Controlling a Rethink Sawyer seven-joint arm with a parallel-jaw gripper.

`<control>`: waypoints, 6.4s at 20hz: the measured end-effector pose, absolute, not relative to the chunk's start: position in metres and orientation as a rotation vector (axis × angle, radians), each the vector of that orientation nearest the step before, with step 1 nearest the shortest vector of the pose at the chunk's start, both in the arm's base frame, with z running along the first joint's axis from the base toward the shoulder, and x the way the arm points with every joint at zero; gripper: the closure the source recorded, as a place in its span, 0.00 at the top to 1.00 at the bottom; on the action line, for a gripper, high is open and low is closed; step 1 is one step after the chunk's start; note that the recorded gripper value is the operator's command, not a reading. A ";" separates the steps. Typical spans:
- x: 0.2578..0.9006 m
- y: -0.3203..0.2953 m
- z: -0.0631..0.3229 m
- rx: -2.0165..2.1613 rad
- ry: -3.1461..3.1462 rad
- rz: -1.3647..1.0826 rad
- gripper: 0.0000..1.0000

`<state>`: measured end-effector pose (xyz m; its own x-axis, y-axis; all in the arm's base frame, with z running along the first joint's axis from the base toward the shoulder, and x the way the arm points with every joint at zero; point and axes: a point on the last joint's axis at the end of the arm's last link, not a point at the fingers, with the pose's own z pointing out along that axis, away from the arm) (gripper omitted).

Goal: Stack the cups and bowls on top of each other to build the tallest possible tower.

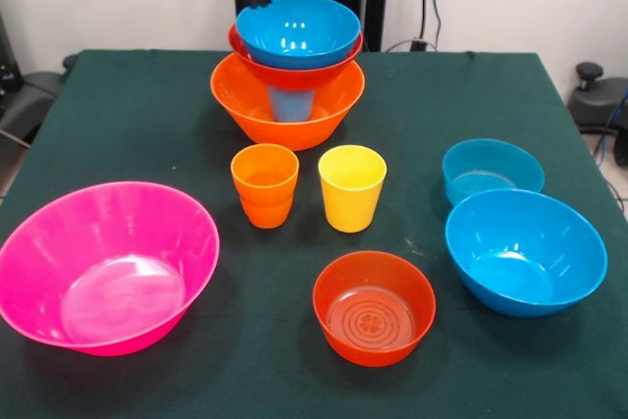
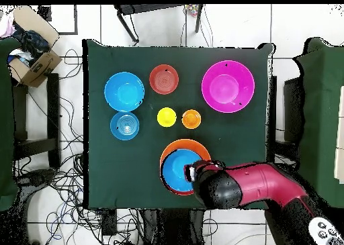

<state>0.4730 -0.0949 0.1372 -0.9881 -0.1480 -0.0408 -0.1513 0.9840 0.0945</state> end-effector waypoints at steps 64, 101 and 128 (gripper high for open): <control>0.651 -0.233 0.063 -1.831 2.197 0.182 1.00; 0.692 -0.223 0.105 -1.802 2.046 -0.012 1.00; 0.682 -0.219 0.053 -1.783 2.018 -0.037 1.00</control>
<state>0.6823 -0.2187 0.0535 -0.0679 -0.9490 -0.3080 -0.9371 0.1666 -0.3068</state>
